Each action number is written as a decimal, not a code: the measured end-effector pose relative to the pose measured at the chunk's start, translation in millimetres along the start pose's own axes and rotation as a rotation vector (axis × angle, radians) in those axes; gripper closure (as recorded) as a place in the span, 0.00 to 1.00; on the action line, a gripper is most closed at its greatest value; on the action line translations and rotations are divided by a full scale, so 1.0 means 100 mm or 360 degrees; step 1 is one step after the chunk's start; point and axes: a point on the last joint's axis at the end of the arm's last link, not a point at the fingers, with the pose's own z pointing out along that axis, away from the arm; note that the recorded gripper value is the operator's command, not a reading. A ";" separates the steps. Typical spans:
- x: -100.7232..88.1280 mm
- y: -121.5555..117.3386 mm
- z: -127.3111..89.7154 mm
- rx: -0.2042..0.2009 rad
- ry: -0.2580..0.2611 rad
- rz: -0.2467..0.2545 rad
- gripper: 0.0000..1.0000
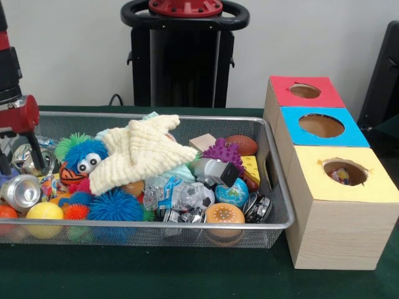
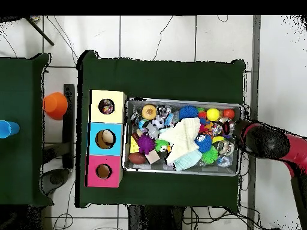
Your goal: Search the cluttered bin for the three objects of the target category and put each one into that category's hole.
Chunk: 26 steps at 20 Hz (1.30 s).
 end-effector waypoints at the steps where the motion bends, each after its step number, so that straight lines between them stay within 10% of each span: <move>1: 0.00 0.00 0.00 0.0000 -0.0001 0.0001 0.00; 26: -0.21 0.47 0.08 0.0015 -0.0145 -0.0109 0.00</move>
